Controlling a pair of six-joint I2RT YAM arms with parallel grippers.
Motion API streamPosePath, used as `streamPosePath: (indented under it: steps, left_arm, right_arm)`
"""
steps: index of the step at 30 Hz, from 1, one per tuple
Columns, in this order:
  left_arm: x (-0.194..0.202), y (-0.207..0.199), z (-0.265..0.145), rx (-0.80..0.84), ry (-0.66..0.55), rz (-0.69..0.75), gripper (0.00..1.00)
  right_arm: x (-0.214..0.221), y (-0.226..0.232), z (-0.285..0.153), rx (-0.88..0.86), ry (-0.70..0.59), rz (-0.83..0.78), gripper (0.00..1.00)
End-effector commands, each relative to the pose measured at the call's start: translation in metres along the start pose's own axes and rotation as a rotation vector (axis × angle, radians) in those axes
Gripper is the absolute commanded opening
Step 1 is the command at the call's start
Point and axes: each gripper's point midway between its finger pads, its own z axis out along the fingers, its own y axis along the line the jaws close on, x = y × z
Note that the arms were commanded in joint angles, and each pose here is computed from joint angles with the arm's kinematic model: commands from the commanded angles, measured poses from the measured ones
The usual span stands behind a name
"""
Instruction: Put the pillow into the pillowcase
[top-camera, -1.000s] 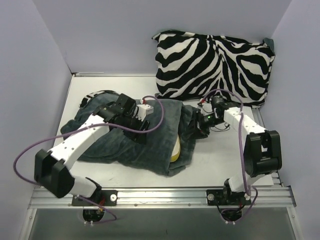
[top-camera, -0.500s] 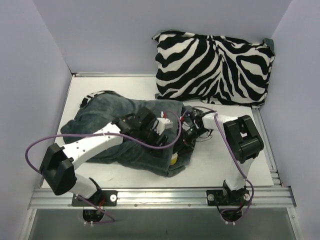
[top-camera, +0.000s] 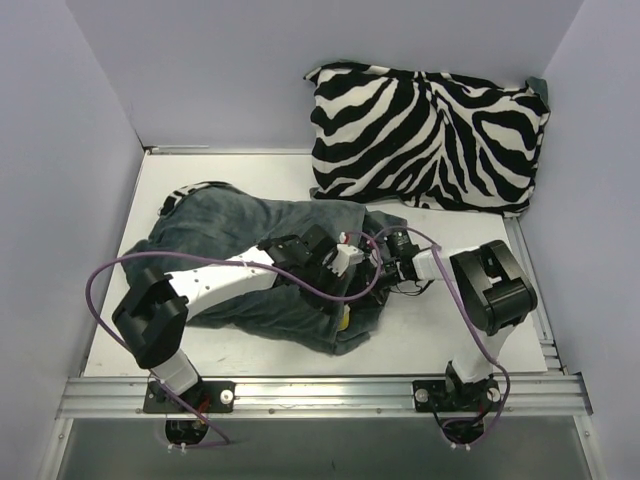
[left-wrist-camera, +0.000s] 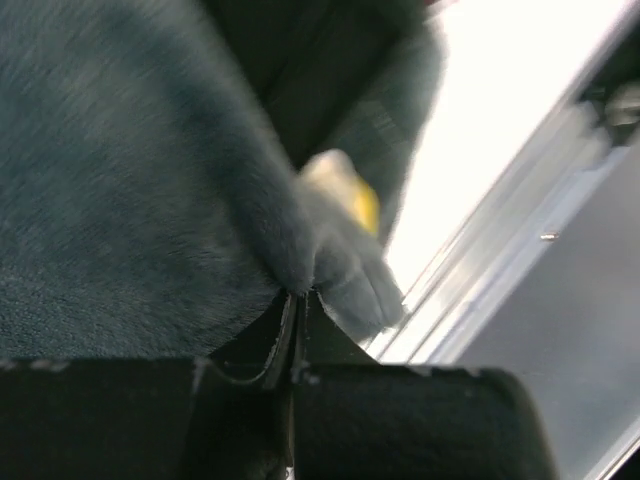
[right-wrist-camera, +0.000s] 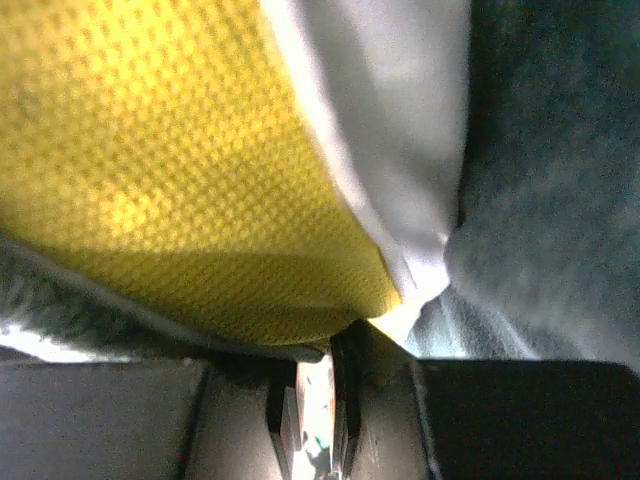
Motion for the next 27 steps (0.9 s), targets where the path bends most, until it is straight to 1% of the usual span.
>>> streamPosePath:
  steps: [1, 2, 3, 4, 5, 6, 7, 9, 10, 11, 12, 13, 14, 15, 16, 17, 18, 19, 20, 21, 22, 23, 24, 25, 26, 27]
  left_arm:
    - [-0.078, -0.079, -0.040, 0.249, -0.254, 0.164, 0.00]
    - [-0.087, -0.093, -0.050, 0.296, -0.289, 0.184, 0.00]
    - [-0.099, -0.117, -0.066, 0.363, -0.332, 0.227, 0.00]
    - [-0.107, -0.129, -0.076, 0.394, -0.364, 0.249, 0.00]
    - [-0.111, -0.137, -0.082, 0.414, -0.375, 0.246, 0.00]
    - [-0.116, -0.142, -0.088, 0.427, -0.385, 0.241, 0.00]
    - [-0.117, -0.147, -0.094, 0.448, -0.385, 0.224, 0.00]
    - [-0.112, -0.144, -0.097, 0.449, -0.374, 0.217, 0.00]
    - [-0.104, -0.132, -0.096, 0.414, -0.353, 0.206, 0.00]
    - [-0.100, -0.123, -0.095, 0.397, -0.342, 0.189, 0.00]
    - [-0.095, -0.116, -0.098, 0.389, -0.337, 0.177, 0.00]
    - [-0.084, -0.093, -0.098, 0.350, -0.312, 0.138, 0.00]
    - [-0.077, -0.083, -0.098, 0.332, -0.297, 0.121, 0.09]
    - [-0.070, -0.073, -0.098, 0.320, -0.281, 0.107, 0.17]
    - [-0.058, -0.063, -0.100, 0.295, -0.253, 0.122, 0.32]
    - [-0.049, -0.047, -0.099, 0.260, -0.232, 0.111, 0.39]
    - [-0.044, -0.035, -0.101, 0.222, -0.222, 0.106, 0.48]
    - [-0.035, -0.026, -0.108, 0.188, -0.206, 0.098, 0.62]
    - [-0.038, 0.003, -0.117, 0.128, -0.229, 0.036, 0.68]
    - [-0.038, 0.018, -0.125, 0.087, -0.240, 0.005, 0.73]
    - [-0.036, 0.037, -0.136, 0.040, -0.254, -0.033, 0.78]
    - [-0.037, 0.055, -0.145, -0.002, -0.270, -0.067, 0.79]
    - [-0.036, 0.095, -0.164, -0.103, -0.282, -0.154, 0.80]
    - [-0.034, 0.119, -0.174, -0.170, -0.278, -0.151, 0.82]
    - [-0.033, 0.139, -0.184, -0.219, -0.274, -0.172, 0.86]
    - [-0.040, 0.179, -0.220, -0.329, -0.330, -0.220, 0.87]
  right_arm:
    - [-0.028, 0.038, 0.003, -0.164, -0.094, -0.080, 0.00]
    - [-0.033, 0.046, 0.004, -0.196, -0.108, -0.003, 0.00]
    - [-0.037, 0.052, 0.006, -0.229, -0.124, 0.015, 0.00]
    - [-0.051, 0.070, 0.008, -0.305, -0.180, -0.072, 0.00]
    - [-0.057, 0.086, 0.008, -0.356, -0.175, 0.025, 0.00]
    - [-0.065, 0.108, 0.008, -0.413, -0.178, 0.000, 0.00]
    - [-0.063, 0.124, 0.017, -0.474, -0.162, -0.062, 0.00]
    - [-0.055, 0.143, 0.025, -0.506, -0.119, -0.066, 0.00]
    - [-0.045, 0.142, 0.031, -0.487, -0.098, -0.055, 0.00]
    - [-0.040, 0.135, 0.033, -0.465, -0.091, -0.048, 0.00]
    - [-0.036, 0.124, 0.034, -0.436, -0.109, -0.122, 0.03]
    - [-0.028, 0.098, 0.034, -0.341, -0.099, -0.058, 0.07]
    - [-0.033, 0.080, 0.026, -0.281, -0.124, -0.043, 0.16]
    - [-0.032, 0.058, 0.022, -0.200, -0.146, -0.053, 0.35]
    - [-0.019, 0.022, 0.013, -0.042, -0.125, -0.049, 0.44]
    - [-0.027, 0.003, -0.001, 0.044, -0.176, -0.072, 0.51]
    - [-0.005, -0.018, -0.012, 0.141, -0.116, 0.019, 0.59]
    - [-0.008, -0.016, -0.025, 0.162, -0.120, -0.138, 0.60]
    - [-0.008, -0.021, -0.039, 0.199, -0.132, -0.140, 0.61]
    - [0.000, -0.033, -0.049, 0.273, -0.122, -0.104, 0.61]
    - [-0.002, -0.034, -0.059, 0.300, -0.137, -0.166, 0.61]
    - [-0.006, -0.033, -0.066, 0.323, -0.155, -0.182, 0.61]
    - [-0.007, -0.042, -0.074, 0.393, -0.164, -0.181, 0.59]
    - [-0.011, -0.046, -0.078, 0.434, -0.168, -0.197, 0.58]
    - [-0.024, -0.038, -0.085, 0.455, -0.188, -0.262, 0.58]
    - [-0.032, -0.036, -0.090, 0.478, -0.210, -0.282, 0.58]
